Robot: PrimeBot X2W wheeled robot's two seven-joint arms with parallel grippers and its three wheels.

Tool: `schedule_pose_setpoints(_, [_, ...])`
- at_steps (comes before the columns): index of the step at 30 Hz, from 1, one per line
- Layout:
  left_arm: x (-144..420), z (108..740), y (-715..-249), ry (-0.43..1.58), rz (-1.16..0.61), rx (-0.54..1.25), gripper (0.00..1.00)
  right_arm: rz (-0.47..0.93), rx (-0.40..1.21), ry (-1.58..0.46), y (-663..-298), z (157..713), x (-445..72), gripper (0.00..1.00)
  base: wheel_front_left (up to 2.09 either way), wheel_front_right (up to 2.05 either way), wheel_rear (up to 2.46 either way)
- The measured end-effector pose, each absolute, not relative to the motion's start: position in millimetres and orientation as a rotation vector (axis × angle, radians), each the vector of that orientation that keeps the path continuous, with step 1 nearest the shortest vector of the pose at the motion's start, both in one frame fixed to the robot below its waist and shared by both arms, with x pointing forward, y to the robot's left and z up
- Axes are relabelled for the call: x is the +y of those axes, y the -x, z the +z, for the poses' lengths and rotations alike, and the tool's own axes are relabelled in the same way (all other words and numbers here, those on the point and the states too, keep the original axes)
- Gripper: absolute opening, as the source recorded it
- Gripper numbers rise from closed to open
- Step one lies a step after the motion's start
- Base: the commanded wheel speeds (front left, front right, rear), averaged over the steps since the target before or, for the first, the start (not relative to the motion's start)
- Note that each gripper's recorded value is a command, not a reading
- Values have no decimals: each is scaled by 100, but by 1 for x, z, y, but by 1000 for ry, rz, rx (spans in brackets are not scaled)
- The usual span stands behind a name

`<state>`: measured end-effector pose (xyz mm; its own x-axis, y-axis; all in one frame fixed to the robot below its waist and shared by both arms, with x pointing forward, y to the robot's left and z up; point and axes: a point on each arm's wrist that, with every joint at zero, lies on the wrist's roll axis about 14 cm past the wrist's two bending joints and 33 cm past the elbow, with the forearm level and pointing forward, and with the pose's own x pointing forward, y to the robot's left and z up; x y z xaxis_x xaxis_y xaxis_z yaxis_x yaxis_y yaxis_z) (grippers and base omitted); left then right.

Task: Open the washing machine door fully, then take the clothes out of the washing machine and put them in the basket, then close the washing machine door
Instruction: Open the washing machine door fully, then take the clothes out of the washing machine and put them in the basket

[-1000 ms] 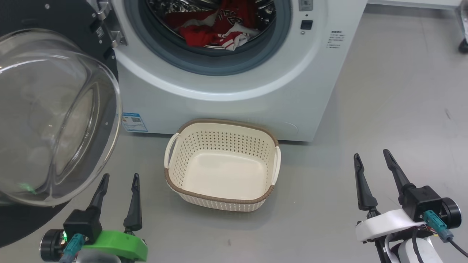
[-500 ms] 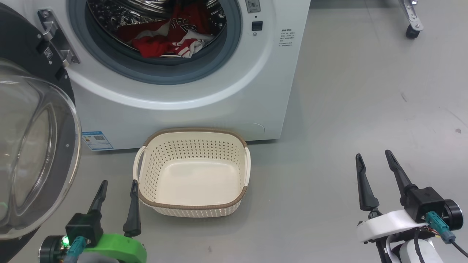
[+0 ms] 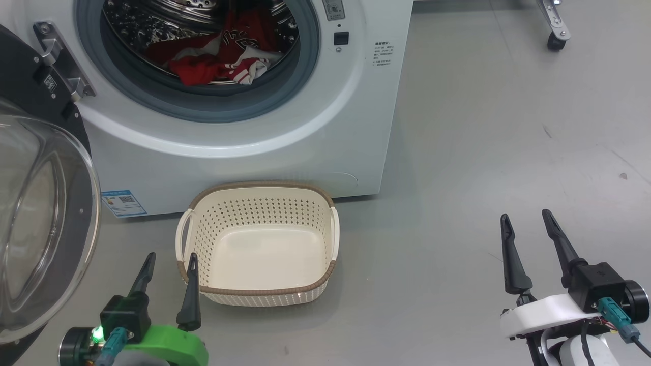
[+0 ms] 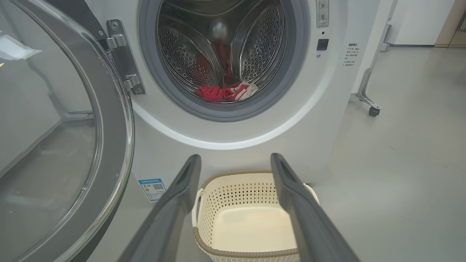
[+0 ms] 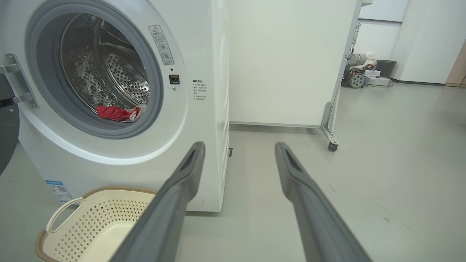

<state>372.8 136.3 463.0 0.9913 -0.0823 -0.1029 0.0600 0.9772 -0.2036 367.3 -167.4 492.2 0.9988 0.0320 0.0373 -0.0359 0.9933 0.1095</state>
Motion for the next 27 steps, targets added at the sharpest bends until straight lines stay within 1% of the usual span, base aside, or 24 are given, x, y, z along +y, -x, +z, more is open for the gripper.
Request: schedule_pose_setpoints(27, [131,467,-374,177,-90,97,100,29,-54,-124,-368,498,-167,100,4,-4,0])
